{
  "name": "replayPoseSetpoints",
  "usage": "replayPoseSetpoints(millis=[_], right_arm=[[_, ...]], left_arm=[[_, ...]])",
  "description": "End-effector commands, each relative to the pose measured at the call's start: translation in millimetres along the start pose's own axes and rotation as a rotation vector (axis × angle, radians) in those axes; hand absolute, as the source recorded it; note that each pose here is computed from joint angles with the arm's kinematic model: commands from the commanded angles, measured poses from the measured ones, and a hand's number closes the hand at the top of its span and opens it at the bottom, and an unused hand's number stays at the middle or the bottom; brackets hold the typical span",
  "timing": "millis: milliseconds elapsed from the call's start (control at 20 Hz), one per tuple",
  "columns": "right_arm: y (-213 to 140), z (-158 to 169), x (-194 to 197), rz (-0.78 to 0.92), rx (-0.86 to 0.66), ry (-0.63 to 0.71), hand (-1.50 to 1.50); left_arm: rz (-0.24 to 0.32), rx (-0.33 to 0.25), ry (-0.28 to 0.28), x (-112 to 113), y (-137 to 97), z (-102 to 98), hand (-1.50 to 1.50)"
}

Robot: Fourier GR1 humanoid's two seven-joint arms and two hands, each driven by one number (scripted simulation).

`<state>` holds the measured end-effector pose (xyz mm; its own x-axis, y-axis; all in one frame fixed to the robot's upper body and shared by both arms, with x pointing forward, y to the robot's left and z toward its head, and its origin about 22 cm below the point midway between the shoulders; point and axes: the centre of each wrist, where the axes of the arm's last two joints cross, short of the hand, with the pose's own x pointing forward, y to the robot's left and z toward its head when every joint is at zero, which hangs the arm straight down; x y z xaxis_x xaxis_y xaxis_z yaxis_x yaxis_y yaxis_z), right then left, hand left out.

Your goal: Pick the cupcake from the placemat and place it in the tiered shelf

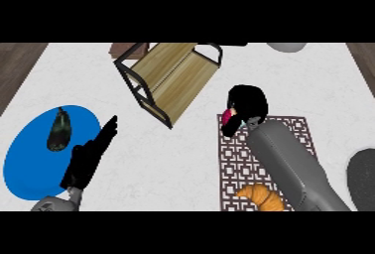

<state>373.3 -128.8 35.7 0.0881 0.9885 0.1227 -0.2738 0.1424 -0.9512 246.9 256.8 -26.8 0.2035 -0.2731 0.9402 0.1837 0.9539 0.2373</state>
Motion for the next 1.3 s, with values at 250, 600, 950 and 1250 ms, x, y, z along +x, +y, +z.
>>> replayPoseSetpoints(millis=[250, 600, 950, 1250], right_arm=[[-127.8, -1.2, -75.7, 0.017, -0.168, -0.647, 1.5], [-211.0, -6.3, -91.8, -0.357, -0.285, -0.742, 1.5], [-243.9, -15.5, -28.6, -0.365, -0.307, -0.741, 1.5], [-266.0, -26.8, -0.9, -0.359, -0.356, -0.673, 1.5]], left_arm=[[-0.004, 0.022, 0.026, -11.4, 6.6, 9.6, 0.0], [0.014, 0.023, 0.0, -14.4, 0.0, 5.2, 0.0], [0.017, 0.025, 0.024, -5.2, 3.1, -3.7, 0.0], [-0.014, 0.006, 0.001, 7.2, -3.8, -6.2, 0.0]])
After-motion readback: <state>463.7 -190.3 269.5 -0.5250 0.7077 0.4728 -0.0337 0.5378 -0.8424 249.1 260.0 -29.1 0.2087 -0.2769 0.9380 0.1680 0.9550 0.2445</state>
